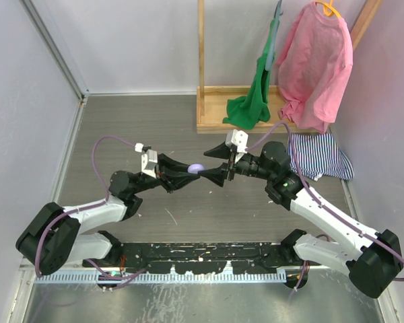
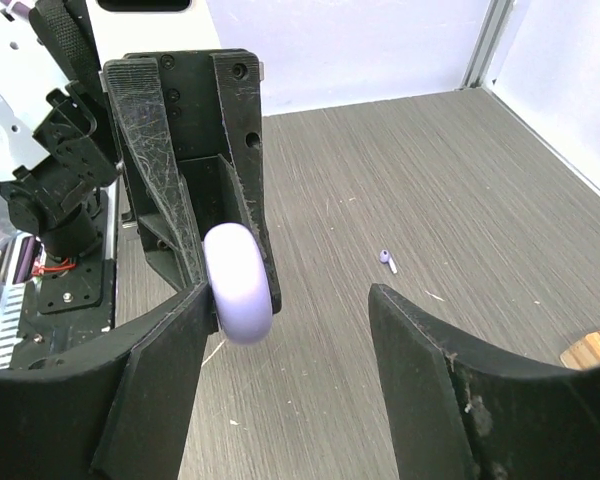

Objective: Insert the wireless bluetooth earbuds into the charging case
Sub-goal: Open the charging case.

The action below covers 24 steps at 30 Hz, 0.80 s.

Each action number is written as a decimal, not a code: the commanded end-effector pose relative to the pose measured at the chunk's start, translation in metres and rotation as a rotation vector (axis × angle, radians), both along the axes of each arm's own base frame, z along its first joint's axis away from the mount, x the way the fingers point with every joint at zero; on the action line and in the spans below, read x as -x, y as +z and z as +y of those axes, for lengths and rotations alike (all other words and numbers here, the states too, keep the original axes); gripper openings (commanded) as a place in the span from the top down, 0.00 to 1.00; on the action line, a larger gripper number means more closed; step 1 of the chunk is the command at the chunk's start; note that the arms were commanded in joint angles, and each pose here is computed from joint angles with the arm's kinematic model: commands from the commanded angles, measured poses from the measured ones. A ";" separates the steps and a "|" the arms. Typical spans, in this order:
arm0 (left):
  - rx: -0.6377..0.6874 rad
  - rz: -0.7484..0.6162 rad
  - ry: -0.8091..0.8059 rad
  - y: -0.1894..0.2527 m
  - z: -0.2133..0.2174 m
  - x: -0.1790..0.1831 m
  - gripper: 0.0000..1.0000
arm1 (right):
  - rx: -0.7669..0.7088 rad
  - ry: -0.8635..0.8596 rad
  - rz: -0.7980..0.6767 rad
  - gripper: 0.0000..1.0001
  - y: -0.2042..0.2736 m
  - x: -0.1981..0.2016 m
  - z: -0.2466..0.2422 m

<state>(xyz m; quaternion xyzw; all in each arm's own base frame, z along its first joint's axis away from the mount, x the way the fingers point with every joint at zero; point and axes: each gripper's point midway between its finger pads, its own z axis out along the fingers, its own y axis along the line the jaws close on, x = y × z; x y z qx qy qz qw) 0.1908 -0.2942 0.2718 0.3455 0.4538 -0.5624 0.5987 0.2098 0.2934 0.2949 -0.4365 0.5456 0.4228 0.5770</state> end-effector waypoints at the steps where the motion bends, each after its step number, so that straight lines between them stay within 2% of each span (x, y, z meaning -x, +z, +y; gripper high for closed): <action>1: 0.075 -0.083 -0.002 0.027 0.006 0.012 1.00 | -0.066 0.002 -0.068 0.30 0.027 -0.002 0.003; 24: 0.144 -0.147 -0.005 0.053 0.019 0.035 1.00 | -0.133 0.026 -0.085 0.30 0.074 0.001 0.006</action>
